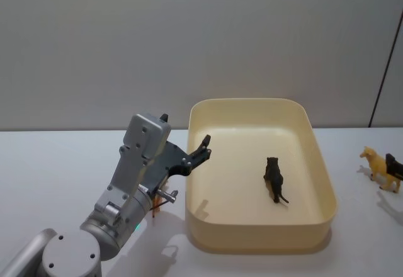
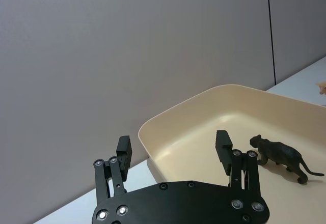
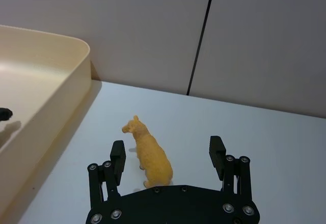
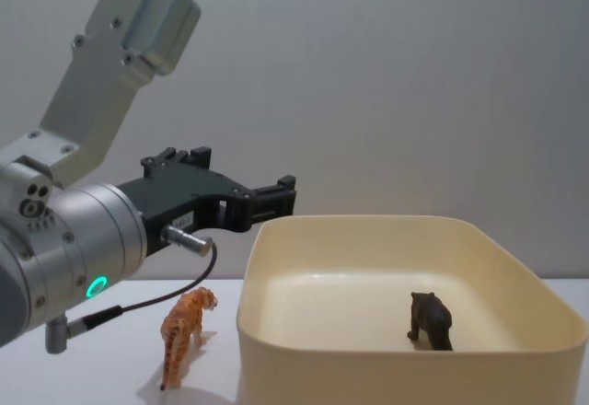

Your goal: Pick up the toy alternately with two hands and place it into the central storage box.

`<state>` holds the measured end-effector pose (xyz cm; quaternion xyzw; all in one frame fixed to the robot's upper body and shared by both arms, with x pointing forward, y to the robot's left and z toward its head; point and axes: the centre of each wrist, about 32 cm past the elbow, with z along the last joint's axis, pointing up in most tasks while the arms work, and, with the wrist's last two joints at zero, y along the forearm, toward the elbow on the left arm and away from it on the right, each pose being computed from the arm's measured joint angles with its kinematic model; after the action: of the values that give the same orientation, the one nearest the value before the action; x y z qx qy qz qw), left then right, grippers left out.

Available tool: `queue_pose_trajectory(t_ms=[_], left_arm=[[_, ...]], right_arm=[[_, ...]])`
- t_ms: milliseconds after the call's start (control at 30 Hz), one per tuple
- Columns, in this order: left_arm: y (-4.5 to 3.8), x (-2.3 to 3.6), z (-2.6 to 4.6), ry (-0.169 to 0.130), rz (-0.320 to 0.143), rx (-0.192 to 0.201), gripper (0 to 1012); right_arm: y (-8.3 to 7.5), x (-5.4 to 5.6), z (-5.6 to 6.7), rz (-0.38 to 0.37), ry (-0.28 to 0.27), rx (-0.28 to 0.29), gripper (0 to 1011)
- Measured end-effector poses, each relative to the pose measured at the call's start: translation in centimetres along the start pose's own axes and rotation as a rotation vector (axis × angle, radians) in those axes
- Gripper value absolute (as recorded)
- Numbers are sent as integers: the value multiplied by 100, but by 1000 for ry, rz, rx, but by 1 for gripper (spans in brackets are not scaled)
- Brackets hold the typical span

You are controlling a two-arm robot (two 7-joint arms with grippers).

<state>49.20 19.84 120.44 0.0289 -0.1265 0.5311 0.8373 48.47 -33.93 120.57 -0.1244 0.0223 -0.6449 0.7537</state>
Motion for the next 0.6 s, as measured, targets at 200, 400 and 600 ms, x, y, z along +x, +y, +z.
queue_pose_trajectory(t_ms=[200,400,600], left_arm=[[0,0,0,0,0,0,1001],[0,0,0,0,0,0,1001],[0,0,0,0,0,0,1001]], right_arm=[[15,37,-71,-6,-8,-26,1001],[84,44,-138,0,-15,-50,1001],[190,35,-213,1,-19,-75,1001]])
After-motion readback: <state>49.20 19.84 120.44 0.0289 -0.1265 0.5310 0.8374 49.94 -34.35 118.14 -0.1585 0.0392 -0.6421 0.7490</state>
